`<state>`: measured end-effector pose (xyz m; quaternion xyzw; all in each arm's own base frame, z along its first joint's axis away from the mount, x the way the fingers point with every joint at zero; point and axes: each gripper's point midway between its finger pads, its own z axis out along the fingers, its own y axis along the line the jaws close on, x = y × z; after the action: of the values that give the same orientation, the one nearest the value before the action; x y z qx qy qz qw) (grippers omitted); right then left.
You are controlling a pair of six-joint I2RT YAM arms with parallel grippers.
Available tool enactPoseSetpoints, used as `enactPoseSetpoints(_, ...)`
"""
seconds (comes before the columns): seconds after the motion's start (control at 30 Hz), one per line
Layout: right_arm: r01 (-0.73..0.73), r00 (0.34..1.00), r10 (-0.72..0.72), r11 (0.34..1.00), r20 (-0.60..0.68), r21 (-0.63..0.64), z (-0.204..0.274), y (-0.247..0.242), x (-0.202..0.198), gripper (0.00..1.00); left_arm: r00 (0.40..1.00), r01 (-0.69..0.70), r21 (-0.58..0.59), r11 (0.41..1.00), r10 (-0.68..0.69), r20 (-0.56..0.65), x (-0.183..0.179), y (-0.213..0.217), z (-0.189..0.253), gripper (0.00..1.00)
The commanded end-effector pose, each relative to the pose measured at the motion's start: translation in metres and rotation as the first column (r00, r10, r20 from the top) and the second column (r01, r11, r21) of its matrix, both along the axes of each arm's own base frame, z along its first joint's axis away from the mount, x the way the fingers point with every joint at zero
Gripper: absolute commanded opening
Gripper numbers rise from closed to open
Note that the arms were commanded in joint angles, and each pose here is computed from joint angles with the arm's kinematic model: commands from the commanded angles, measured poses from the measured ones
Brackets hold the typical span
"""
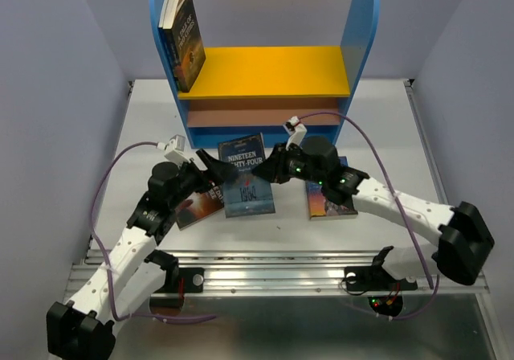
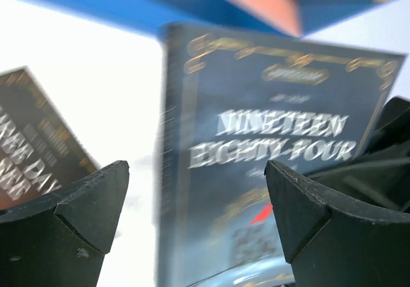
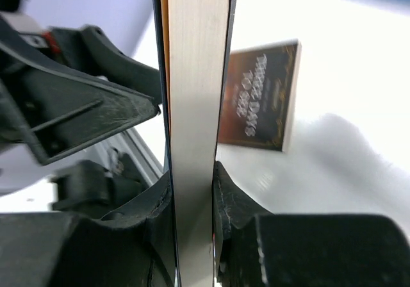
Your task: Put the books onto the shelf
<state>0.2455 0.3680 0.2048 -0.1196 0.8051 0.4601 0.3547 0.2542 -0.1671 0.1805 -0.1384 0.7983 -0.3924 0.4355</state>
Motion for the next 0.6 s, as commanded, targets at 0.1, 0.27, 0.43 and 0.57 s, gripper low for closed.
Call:
enactPoseSetpoints(0.1,0.043,0.952,-0.11,0.973,0.287,0.229,0.134,-0.06,-0.002,0.01,0.91,0.243,-0.02,0.97,-0.22,0.352,-0.026,-0.025,0.097,0.99)
enactPoseSetpoints(0.27,-0.086,0.916,-0.039,0.953,0.4,0.289,0.187,-0.079,-0.04,0.01,0.778,0.445,-0.01,0.896,-0.381,0.499,-0.055,-0.046,0.132,0.99)
enactPoseSetpoints(0.43,-0.172,0.893,0.014,0.935,0.451,0.311,0.215,-0.089,-0.068,0.01,0.671,0.582,-0.005,0.813,-0.477,0.568,-0.073,-0.06,0.153,0.99)
enactPoseSetpoints(0.57,-0.171,0.892,0.019,0.939,0.451,0.299,0.214,-0.089,-0.069,0.01,0.618,0.614,0.007,0.789,-0.487,0.617,-0.082,-0.06,0.162,0.99)
